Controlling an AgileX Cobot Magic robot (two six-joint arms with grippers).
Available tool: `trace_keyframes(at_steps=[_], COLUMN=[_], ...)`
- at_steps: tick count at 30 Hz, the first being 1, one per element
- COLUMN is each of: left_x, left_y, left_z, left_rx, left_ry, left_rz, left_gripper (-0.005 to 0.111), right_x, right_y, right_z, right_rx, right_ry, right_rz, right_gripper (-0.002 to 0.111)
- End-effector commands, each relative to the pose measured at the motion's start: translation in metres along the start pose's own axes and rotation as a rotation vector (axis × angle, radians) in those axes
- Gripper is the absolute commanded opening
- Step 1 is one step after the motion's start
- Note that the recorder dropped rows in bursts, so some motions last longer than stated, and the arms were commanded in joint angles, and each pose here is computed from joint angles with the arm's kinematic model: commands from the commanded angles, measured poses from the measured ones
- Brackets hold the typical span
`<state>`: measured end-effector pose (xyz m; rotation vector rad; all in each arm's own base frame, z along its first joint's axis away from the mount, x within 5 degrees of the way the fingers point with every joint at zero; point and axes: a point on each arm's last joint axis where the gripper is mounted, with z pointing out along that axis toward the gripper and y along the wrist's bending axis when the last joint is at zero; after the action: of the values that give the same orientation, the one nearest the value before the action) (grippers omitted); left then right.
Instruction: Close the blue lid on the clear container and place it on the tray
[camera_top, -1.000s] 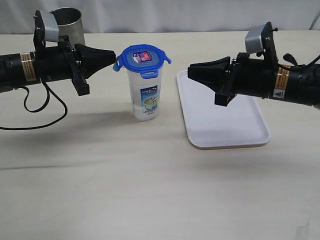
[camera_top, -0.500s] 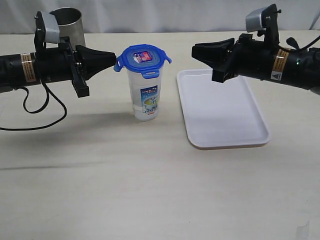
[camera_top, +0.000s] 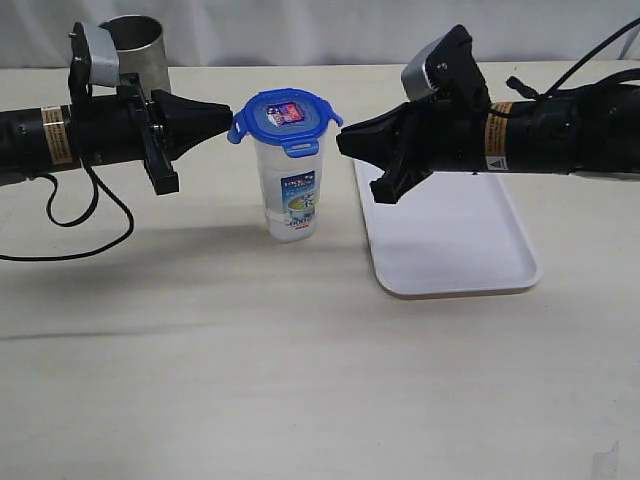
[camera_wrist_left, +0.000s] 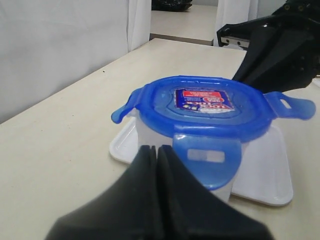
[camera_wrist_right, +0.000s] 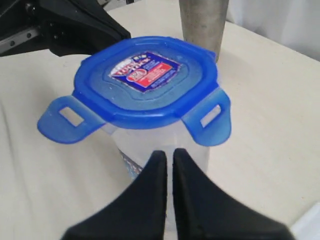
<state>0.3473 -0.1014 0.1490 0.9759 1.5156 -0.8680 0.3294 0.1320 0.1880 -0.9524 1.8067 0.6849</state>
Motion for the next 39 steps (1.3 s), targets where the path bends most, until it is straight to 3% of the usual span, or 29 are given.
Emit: trace_keyframes(at_steps=[1,4,21,24,27,31,34,37,39], left_x=[-0.003,-0.003,-0.003,-0.003,-0.003,-0.001,0.0,0.0,0.0], left_y=[0.001,0.001,0.0,0.0,0.001,0.002,0.002,0.003,0.003], left_z=[0.002,0.002,0.002,0.002,0.002,0.002,0.002,0.002,0.002], left_rx=[-0.004,-0.004,-0.001,-0.001,-0.008,-0.02,-0.026,-0.028,-0.028], left_ry=[-0.02,-0.02,-0.018,-0.018,-0.014,0.003,0.013,0.016,0.016], left_rz=[0.002,0.002,0.003,0.003,0.002,0.001,0.001,0.001,0.001], left_gripper=[0.0,0.0,0.0,0.0,0.0,0.0,0.0,0.0,0.0], right_x=[-0.004,-0.008,-0.02,-0.036,-0.051,-0.072,-0.095,-0.112,-0.12], right_y=[0.003,0.008,0.009,0.01,0.009,0.005,0.006,0.013,0.022], right_z=[0.0,0.0,-0.009,-0.02,-0.026,-0.03,-0.03,-0.023,-0.015], right_rx=[-0.037,-0.094,-0.072,0.044,0.263,0.562,0.714,0.739,0.624], right_ry=[-0.026,-0.073,-0.105,-0.084,-0.034,0.122,0.281,0.393,0.442], right_rz=[0.001,0.01,-0.013,-0.074,-0.091,0.01,0.029,0.02,0.027], right_gripper=[0.004,0.004,0.004,0.005,0.005,0.005,0.005,0.004,0.004])
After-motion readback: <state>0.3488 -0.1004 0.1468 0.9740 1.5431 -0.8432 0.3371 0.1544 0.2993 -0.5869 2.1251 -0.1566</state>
